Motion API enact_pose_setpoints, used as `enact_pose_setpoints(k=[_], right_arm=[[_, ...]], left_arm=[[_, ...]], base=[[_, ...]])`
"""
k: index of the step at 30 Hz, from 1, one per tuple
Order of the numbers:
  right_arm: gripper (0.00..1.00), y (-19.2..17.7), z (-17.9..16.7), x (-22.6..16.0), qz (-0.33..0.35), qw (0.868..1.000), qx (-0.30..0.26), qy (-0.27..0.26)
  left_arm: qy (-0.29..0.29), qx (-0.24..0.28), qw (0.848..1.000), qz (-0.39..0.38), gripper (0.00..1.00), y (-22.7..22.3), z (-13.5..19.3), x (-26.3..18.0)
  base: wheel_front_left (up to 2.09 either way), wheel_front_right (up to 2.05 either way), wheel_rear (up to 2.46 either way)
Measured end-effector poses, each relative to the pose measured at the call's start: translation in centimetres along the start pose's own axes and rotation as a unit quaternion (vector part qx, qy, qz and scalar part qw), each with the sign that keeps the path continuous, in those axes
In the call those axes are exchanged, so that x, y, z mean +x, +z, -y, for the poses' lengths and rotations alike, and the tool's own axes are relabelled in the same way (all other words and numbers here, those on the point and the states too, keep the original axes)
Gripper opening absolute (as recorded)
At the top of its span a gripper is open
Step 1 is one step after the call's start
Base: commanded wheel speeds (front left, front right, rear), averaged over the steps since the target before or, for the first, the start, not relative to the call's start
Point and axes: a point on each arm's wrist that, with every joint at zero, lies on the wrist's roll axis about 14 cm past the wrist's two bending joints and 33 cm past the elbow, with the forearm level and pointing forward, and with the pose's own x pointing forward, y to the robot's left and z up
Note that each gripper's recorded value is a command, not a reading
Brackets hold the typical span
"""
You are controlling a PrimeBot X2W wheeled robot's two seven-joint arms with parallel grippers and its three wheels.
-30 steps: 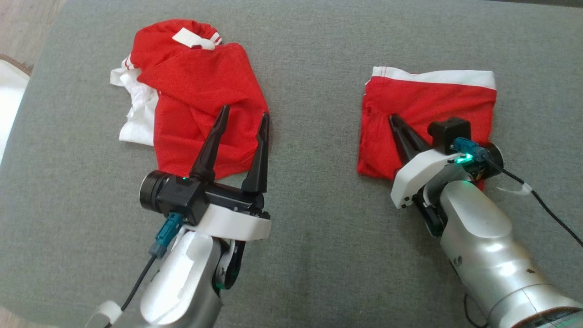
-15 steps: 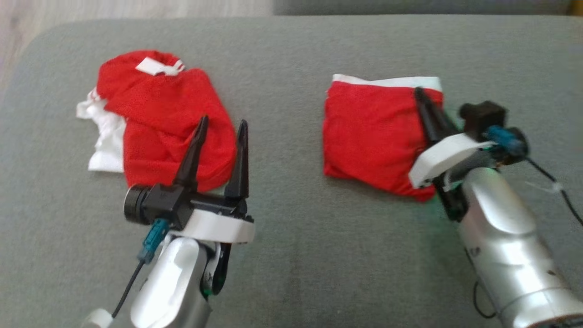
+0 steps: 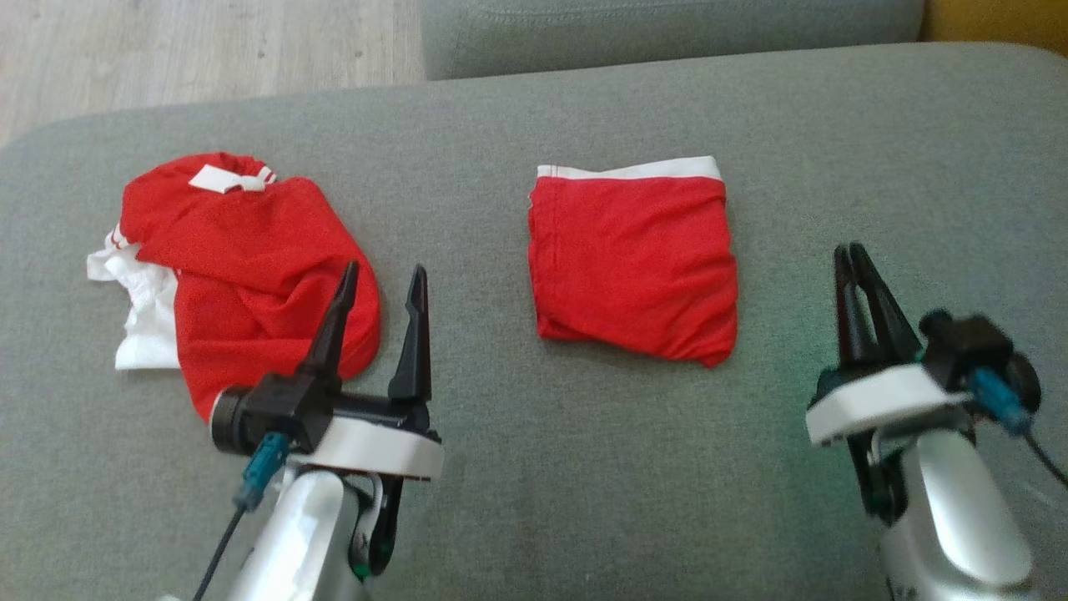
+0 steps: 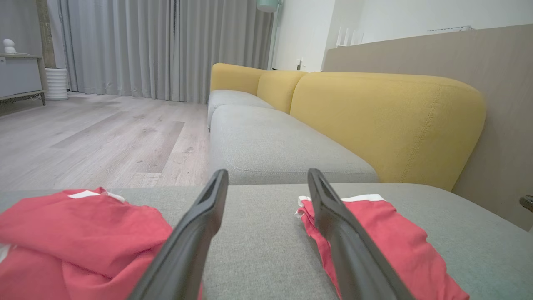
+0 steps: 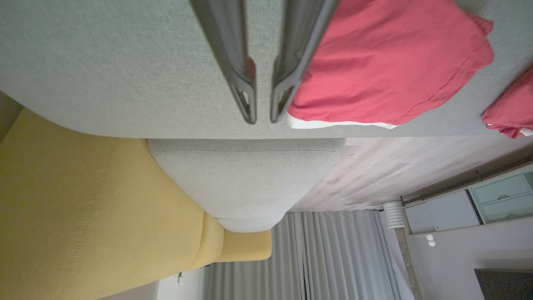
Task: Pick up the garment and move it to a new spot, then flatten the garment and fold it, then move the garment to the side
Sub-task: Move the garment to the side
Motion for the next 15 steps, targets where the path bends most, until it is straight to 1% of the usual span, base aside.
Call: enact_pose_setpoints(k=[7,15], right_arm=[[1.0,-1.1,-0.1,-2.6,-0.01,1.0,0.025,-0.008],[1.0,-0.8,-0.3,-2.4,-0.004,1.0,0.025,-0.005]], left_arm=[[0.004,-0.002,1.0,-0.015,1.0,-1.0,0.1,-1.2],[0.006,-0.004,1.0,-0.019,1.0,-1.2,0.0,-1.5]], base=[[0.0,0.0,0.0],[0.0,0.0,0.0]])
